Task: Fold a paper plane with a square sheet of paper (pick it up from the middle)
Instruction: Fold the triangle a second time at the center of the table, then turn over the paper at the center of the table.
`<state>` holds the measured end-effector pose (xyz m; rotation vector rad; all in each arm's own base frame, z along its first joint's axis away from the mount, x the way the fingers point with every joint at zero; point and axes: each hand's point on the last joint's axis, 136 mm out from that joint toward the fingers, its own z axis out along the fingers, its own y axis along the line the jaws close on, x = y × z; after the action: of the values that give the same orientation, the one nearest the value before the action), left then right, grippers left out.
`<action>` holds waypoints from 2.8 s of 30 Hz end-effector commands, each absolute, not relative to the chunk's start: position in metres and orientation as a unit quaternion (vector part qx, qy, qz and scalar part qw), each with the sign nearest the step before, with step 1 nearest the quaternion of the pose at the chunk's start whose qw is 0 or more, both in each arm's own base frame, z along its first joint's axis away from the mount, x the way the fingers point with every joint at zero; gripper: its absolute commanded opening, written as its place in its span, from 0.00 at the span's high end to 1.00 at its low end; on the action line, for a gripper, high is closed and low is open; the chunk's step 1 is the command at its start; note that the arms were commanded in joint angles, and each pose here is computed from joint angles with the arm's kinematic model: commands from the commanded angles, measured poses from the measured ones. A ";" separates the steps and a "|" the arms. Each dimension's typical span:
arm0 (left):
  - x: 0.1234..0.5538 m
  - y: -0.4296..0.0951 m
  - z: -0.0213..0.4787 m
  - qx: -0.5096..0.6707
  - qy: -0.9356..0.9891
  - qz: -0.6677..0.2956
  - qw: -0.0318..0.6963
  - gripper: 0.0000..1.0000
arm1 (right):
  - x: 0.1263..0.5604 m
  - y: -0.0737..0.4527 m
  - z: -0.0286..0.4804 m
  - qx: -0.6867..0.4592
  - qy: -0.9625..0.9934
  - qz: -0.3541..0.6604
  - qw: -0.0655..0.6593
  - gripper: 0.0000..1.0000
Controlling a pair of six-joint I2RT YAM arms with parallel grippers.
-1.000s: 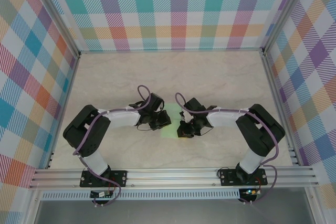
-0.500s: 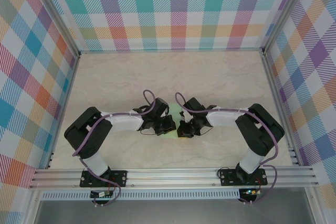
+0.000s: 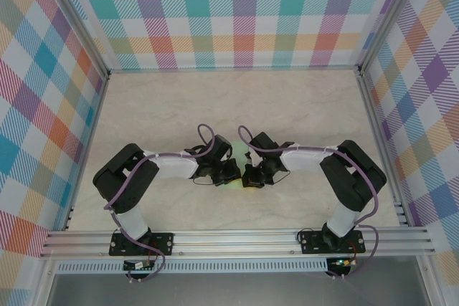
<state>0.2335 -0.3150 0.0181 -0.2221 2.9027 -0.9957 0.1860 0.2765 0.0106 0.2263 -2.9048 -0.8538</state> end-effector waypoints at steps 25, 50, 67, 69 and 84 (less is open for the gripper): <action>0.275 -0.256 -0.001 -0.095 0.951 -0.275 0.101 0.91 | 0.144 0.190 -0.052 0.034 -0.988 -0.054 0.141 0.92; 0.328 -0.206 0.016 -0.120 0.959 -0.217 0.139 0.91 | 0.147 0.194 -0.048 0.034 -0.989 -0.058 0.132 0.93; 0.300 -0.210 0.080 -0.139 0.927 -0.306 0.166 0.53 | 0.260 0.277 0.093 0.086 -0.958 -0.244 -0.124 0.44; 0.296 -0.214 0.083 -0.146 0.920 -0.326 0.164 0.51 | 0.265 0.275 0.089 0.092 -0.957 -0.242 -0.128 0.43; 0.276 -0.239 0.067 -0.150 0.898 -0.396 0.118 0.43 | 0.272 0.282 0.045 0.135 -0.948 -0.278 -0.074 0.54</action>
<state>0.2793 -0.2298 0.0673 -0.4538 2.6308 -1.0975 0.2751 0.2745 0.0481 0.3601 -3.1721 -0.8520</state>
